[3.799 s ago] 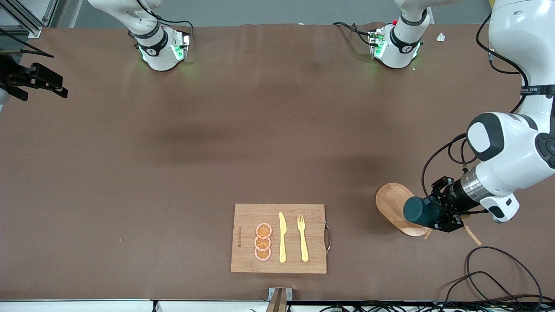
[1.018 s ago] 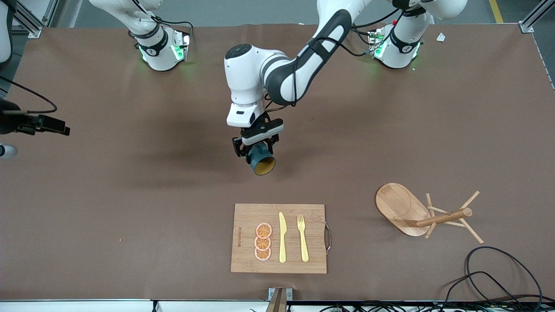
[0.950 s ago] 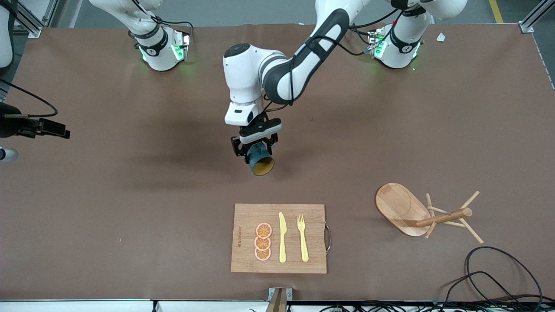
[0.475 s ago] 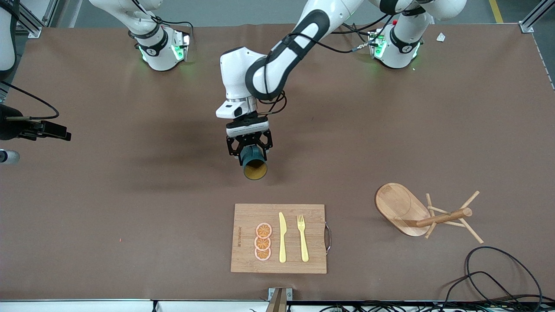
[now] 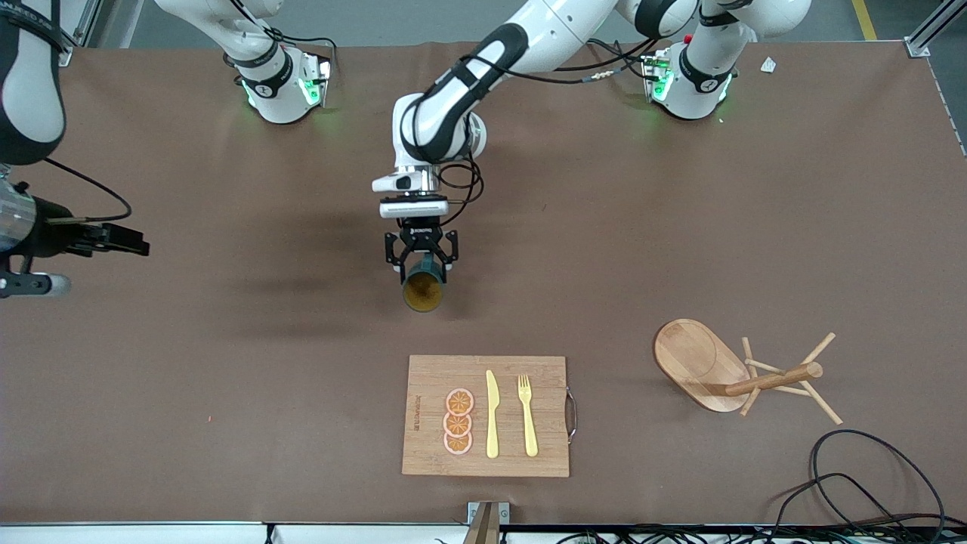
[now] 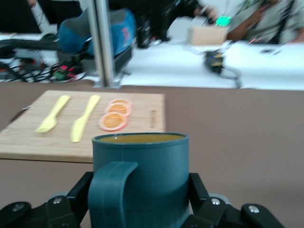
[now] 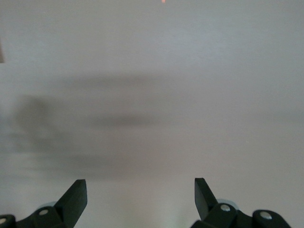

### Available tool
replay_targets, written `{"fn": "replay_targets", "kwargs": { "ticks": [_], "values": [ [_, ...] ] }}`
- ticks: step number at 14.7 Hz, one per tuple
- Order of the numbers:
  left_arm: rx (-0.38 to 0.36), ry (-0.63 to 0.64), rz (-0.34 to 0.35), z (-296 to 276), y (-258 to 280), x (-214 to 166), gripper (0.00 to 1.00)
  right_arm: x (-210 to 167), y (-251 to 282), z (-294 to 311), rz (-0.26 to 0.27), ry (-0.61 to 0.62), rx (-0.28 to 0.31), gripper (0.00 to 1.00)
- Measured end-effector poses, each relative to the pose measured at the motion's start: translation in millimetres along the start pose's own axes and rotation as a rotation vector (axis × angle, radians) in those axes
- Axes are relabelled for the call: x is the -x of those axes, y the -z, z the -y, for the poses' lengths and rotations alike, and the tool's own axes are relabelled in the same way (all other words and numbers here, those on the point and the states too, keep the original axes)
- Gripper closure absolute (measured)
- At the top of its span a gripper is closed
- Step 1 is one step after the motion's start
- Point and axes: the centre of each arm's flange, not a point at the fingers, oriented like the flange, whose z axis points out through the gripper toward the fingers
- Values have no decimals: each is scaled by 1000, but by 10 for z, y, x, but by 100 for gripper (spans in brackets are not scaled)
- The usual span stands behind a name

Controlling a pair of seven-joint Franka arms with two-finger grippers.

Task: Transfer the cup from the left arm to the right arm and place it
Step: 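Carry the mug toward the right gripper while the right gripper approaches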

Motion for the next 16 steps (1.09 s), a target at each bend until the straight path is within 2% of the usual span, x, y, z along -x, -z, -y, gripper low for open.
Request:
{"fn": "replay_targets", "kwargs": {
  "ticks": [3, 6, 9, 13, 14, 16],
  "values": [
    [127, -16, -108, -95, 148, 558, 15, -78, -360, 107, -8, 0, -17, 0],
    [192, -70, -180, 2, 47, 997, 15, -90, -491, 365, 3, -58, -12, 0],
    [209, -123, -264, 75, -51, 1131, 15, -80, -569, 662, 11, -90, -3, 0],
    [208, -114, -352, 128, -8, 1413, 14, -39, -777, 967, 27, -163, 9, 0],
    [207, -113, -364, 139, 49, 1530, 12, -25, -839, 1074, 28, -182, 13, 0],
    [230, -96, -336, 174, 213, 1834, 0, 10, -941, 1317, 23, -219, 20, 0]
  ]
}}
